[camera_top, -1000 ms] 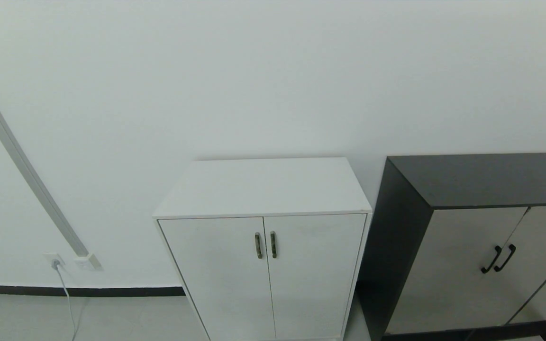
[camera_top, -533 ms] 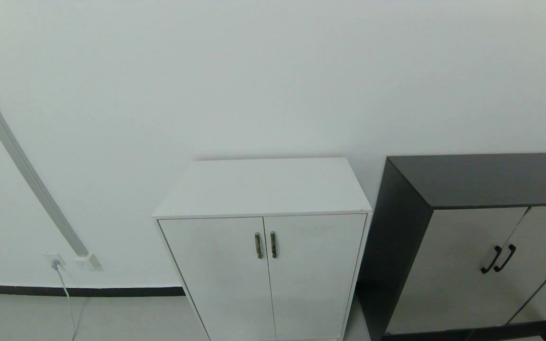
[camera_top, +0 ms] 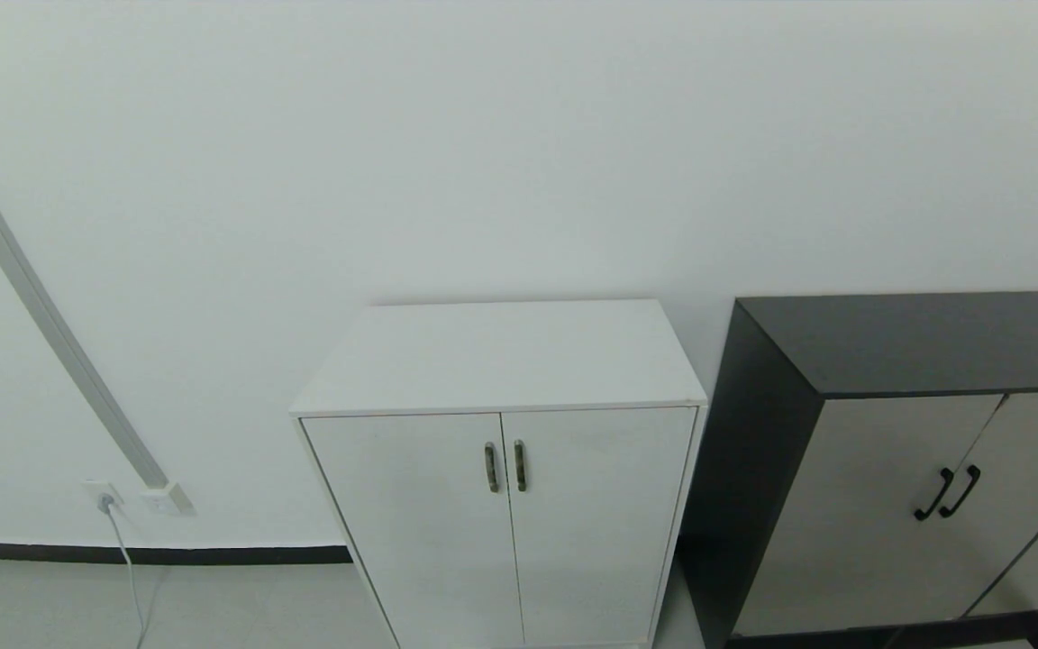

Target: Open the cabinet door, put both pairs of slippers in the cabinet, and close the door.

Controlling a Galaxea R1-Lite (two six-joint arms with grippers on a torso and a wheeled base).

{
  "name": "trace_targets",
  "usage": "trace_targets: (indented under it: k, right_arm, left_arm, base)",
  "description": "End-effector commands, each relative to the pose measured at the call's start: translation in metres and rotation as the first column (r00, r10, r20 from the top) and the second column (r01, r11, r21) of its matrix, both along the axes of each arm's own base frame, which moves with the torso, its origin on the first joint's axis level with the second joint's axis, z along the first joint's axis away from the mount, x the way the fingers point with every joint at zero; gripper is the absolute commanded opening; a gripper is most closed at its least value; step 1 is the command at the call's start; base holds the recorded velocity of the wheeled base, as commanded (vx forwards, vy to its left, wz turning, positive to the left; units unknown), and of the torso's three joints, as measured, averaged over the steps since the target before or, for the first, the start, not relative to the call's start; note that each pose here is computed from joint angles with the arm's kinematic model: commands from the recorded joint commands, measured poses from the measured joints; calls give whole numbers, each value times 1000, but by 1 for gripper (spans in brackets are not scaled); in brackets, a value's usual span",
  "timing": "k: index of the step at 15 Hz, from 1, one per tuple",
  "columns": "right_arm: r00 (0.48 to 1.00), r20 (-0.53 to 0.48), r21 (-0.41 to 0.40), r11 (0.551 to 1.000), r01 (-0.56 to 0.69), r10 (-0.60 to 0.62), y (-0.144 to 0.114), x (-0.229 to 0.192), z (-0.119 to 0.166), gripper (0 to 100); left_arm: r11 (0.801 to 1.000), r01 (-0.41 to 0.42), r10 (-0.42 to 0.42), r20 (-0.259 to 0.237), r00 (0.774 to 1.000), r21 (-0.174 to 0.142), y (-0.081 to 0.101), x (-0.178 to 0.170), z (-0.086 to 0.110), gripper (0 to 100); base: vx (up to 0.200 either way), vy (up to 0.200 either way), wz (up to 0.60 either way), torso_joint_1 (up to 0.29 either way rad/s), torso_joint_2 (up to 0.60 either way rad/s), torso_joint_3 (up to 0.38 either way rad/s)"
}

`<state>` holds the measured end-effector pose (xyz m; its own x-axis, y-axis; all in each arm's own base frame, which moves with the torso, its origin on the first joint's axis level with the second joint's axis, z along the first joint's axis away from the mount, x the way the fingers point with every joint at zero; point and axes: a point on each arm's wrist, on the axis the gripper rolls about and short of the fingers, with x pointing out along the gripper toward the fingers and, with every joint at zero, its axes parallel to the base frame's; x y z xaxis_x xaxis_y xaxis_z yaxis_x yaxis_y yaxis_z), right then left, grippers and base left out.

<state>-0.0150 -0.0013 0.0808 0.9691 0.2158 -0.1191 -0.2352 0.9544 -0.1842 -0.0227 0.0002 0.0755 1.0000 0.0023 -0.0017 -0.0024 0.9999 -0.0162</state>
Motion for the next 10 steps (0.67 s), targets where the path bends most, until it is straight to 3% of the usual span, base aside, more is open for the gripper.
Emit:
trace_targets:
  k: [1,3,8,10]
  right_arm:
    - [1000,13,6,1000,-8,8,0,-2,3,0]
    - [990,-9,40,989,142,-142,2,0,3,0]
    - [970,36,135,963,232,-239,2,-4,-1,0]
    - [955,8,239,928,286,-296,1,-4,-3,0]
  left_arm:
    - [1000,-1,1,0,1000,-1,0,0,0,0]
    - [1000,-1,1,0,1000,1,0,0,0,0]
    - [1000,-2,2,0,1000,-2,0,0,0,0]
    - [1000,-4,4,0,1000,-2,0,0,0,0]
  base:
    - [0,0,0,0,0,0]
    - [0,0,0,0,0,0]
    - [0,0,0,0,0,0]
    - [0,0,0,0,0,0]
